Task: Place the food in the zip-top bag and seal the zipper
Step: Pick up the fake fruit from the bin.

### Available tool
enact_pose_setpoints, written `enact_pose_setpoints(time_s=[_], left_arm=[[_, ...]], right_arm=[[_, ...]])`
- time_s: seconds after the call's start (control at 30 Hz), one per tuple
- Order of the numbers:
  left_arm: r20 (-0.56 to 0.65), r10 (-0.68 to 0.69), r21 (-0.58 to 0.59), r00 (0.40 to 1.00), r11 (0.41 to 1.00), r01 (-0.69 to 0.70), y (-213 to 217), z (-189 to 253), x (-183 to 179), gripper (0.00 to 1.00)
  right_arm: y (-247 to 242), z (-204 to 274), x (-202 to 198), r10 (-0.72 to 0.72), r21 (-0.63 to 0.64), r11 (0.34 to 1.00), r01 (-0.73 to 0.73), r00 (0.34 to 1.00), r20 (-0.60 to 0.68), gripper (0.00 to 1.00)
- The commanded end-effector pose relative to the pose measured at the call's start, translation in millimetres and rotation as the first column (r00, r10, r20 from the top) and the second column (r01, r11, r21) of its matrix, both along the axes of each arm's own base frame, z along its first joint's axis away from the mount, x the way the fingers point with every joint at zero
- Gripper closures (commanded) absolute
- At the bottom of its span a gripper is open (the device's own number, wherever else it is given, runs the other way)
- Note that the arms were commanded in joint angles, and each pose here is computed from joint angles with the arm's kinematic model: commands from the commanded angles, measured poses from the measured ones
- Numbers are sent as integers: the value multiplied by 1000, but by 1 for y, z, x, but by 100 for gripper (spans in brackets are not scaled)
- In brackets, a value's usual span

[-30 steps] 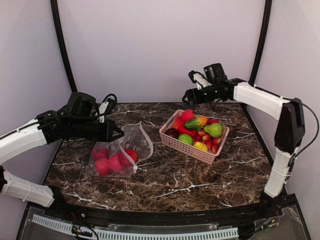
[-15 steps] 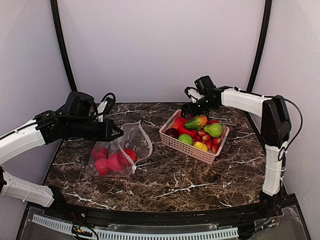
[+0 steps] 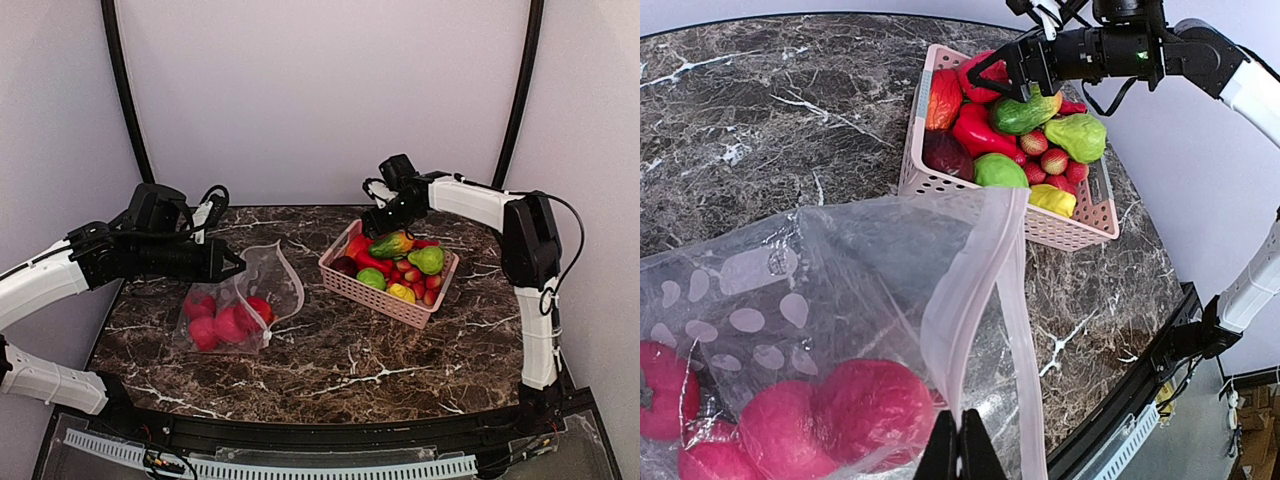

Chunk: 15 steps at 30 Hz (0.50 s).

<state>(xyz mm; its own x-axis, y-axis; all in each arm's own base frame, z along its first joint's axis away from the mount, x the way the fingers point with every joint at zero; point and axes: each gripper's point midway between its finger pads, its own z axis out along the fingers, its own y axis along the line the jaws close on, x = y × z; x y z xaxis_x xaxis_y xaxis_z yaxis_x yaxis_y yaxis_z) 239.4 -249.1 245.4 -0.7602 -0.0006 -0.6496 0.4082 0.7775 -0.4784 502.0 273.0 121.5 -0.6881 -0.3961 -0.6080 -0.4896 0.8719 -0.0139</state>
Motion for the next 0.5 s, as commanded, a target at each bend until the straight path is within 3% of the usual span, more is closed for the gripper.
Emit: enact_pose_setpoints(time_s=[0.0, 0.3, 0.47], left_arm=[[0, 4, -1, 1000, 1000, -4, 3, 0, -3, 99], [1, 8, 0, 1000, 1000, -8, 4, 0, -3, 99], [6, 9, -2, 1000, 1000, -9, 5, 2, -3, 99]], right_arm=[[-1, -5, 2, 19, -38, 999, -20, 1000, -7, 23], [-1, 0, 3, 14, -32, 999, -14, 1000, 0, 44], [0, 10, 4, 9, -11, 1000, -9, 1000, 16, 45]])
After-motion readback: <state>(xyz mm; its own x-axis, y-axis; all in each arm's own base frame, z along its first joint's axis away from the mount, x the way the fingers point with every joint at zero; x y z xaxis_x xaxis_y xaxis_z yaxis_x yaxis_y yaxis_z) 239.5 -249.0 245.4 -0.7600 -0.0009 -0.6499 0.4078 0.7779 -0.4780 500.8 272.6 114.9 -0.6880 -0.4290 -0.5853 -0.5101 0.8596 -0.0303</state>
